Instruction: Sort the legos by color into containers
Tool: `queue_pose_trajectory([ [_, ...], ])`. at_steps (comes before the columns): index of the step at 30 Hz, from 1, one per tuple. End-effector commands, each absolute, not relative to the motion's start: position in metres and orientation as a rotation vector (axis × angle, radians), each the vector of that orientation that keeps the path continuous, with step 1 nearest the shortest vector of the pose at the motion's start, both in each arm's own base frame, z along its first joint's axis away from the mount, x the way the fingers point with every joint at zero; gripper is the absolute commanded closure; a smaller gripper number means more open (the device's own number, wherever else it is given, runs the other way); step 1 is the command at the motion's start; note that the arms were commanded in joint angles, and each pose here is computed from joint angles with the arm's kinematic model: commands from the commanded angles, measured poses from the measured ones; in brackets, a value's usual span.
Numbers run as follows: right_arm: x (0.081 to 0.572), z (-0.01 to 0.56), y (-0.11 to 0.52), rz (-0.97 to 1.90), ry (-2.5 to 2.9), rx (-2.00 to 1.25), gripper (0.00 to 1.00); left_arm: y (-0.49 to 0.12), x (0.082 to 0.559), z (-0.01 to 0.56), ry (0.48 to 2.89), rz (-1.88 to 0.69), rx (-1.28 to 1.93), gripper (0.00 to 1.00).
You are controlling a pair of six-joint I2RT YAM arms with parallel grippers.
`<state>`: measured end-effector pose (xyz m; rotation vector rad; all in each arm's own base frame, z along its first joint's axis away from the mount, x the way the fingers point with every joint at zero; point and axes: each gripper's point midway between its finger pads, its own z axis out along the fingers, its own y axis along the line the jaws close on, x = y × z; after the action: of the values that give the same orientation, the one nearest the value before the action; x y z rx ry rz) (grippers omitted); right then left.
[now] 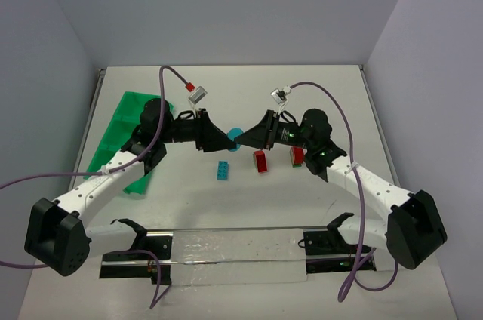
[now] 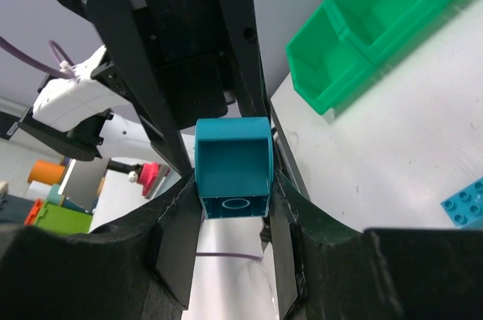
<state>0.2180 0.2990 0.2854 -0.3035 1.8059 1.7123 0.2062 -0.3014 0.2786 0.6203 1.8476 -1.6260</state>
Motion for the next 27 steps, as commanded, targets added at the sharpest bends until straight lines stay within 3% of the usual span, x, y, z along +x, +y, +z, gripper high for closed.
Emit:
queue_pose_trajectory([
  [1,0.216,0.315,0.303,1.732,1.697,-0.359,0.83,-0.305,0.204,0.293,1.763,-1.642,0.665,0.64],
  [3,0.216,0.314,0.302,1.728,1.696,-0.359,0.82,-0.305,0.205,0.294,1.763,-1.633,0.66,0.81],
  [4,0.216,0.314,0.302,1.724,1.701,-0.355,0.76,-0.305,0.206,0.296,1.762,-1.625,0.66,0.88],
  [6,0.22,0.31,0.301,1.692,1.732,-0.336,0.5,-0.302,0.208,0.292,1.794,-1.59,0.65,1.0],
  [9,0.236,0.301,0.291,1.527,1.802,-0.269,0.13,-0.294,0.215,0.294,1.811,-1.496,0.616,1.0],
  [11,0.252,0.3,0.278,1.38,1.82,-0.204,0.0,-0.286,0.221,0.287,1.862,-1.439,0.561,1.0],
  [17,0.284,0.302,0.208,0.931,1.862,0.081,0.0,-0.222,0.254,0.269,2.006,-1.144,0.243,1.0],
  [23,0.287,0.286,0.173,0.796,1.868,0.175,0.0,-0.096,0.312,0.215,2.15,-0.428,-0.538,1.0],
  [27,0.285,0.272,0.176,0.81,1.899,0.16,0.0,-0.027,0.309,0.195,2.103,-0.01,-0.868,1.0],
])
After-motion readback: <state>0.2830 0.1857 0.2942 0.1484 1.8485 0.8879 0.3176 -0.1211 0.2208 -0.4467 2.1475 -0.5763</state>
